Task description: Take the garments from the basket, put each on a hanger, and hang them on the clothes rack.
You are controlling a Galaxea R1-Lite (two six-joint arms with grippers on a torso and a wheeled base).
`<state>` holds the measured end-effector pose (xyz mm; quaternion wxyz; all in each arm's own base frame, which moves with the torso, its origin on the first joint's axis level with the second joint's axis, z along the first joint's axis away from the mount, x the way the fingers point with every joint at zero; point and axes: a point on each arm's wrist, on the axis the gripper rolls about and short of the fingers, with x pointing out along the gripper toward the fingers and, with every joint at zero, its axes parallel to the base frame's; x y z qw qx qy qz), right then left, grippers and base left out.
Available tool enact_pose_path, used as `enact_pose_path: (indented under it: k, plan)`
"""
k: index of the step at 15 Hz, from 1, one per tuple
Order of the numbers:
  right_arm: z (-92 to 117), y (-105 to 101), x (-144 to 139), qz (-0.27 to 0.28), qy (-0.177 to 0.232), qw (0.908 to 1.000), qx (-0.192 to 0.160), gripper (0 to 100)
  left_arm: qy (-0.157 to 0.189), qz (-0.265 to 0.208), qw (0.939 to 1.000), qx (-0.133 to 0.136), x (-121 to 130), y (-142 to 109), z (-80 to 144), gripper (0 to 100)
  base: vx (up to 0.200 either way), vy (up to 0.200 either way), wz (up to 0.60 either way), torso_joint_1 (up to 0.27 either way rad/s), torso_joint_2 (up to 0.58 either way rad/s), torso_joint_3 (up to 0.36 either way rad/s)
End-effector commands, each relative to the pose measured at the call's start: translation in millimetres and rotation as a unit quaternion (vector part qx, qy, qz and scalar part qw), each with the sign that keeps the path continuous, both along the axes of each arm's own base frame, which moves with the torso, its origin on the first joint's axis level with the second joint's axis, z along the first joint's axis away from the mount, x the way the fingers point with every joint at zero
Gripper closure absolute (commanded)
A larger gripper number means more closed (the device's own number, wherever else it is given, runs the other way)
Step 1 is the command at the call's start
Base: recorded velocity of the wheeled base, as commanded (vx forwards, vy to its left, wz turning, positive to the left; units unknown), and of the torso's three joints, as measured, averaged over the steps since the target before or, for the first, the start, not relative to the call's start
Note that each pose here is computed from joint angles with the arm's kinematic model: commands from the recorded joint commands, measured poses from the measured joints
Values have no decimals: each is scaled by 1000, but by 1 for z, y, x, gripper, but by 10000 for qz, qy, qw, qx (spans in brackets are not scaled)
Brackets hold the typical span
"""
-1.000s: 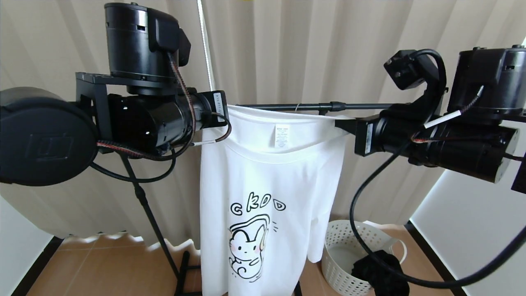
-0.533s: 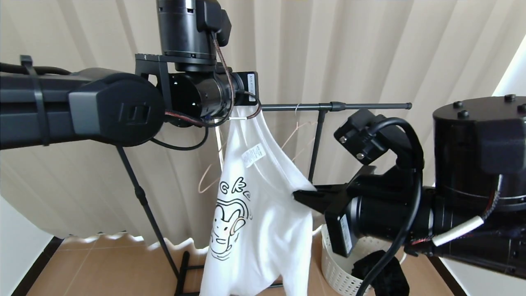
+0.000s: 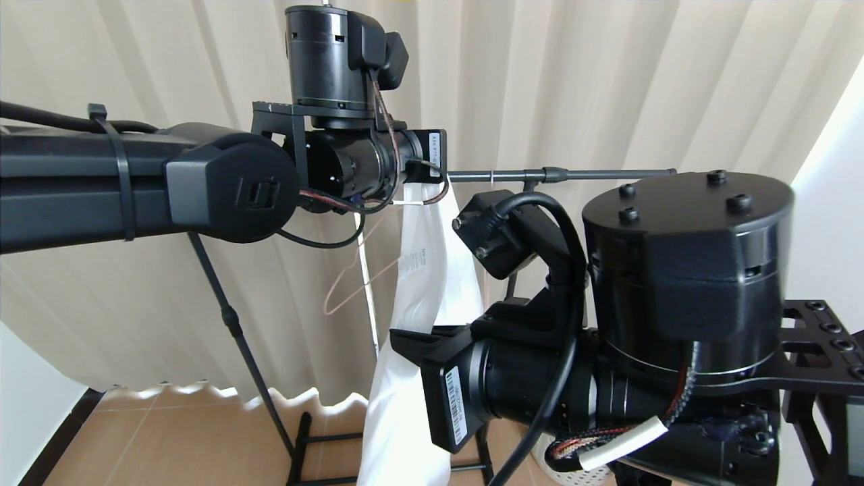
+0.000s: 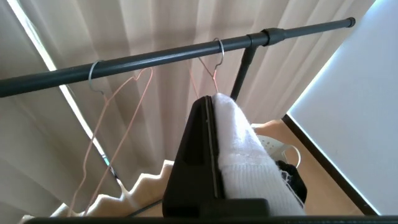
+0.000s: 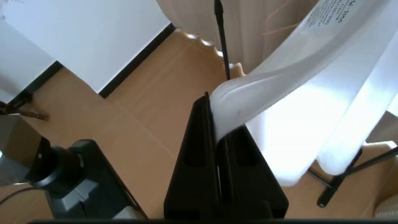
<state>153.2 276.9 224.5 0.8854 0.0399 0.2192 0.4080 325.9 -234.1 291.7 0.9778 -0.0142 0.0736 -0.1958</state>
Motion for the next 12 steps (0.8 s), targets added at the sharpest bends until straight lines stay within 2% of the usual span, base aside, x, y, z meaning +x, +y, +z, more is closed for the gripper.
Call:
enact_pose_path:
  k: [1, 3, 4, 5, 6, 7, 8, 9, 10, 11, 12]
  plan:
    - [-1, -1, 6, -87, 4, 10000, -16, 100, 1, 22, 10000, -5, 0, 1, 0, 100, 0, 0, 0, 0, 0, 0]
    - [-1, -6, 11, -213, -21, 9998, -44, 100, 0, 29, 10000, -4, 0, 1, 0, 100, 0, 0, 0, 0, 0, 0]
    - [-5, -11, 15, -352, -126, 9990, -243, 100, 0, 45, 10000, -3, 0, 1, 1, 100, 0, 0, 0, 0, 0, 0]
    - [-13, -21, 23, -489, -356, 9959, -669, 100, 3, 106, 9999, 2, 0, 2, 1, 100, 0, 0, 0, 0, 0, 0]
    - [-29, -53, 45, -751, -776, 9824, -1527, 100, -11, 273, 9996, 20, -1, 4, 3, 100, 0, 0, 0, 0, 0, 0]
    - [-35, -72, 61, -955, -953, 9710, -1973, 100, -16, 410, 9991, 40, -3, 7, 5, 100, 0, 0, 0, 0, 0, 0]
    - [-34, -91, 83, -1537, -1052, 9570, -2224, 100, 59, 636, 9979, 145, -7, 11, 8, 100, 0, 0, 0, 0, 0, 0]
    - [-25, -92, 100, -1943, -1234, 9517, -2035, 100, 191, 830, 9959, 300, -14, 17, 10, 100, 0, 0, 0, 0, 0, 0]
    - [-17, -87, 115, -2229, -1306, 9531, -1577, 100, 386, 976, 9932, 510, -20, 23, 9, 100, 0, 0, 0, 0, 0, 0]
    - [-9, -76, 131, -2586, -1217, 9540, -909, 100, 669, 1065, 9888, 797, -31, 29, 7, 100, 0, 0, 0, 0, 0, 0]
    - [-8, -73, 134, -2659, -1193, 9531, -812, 100, 731, 1065, 9880, 849, -34, 30, 7, 100, 0, 0, 0, 0, 0, 0]
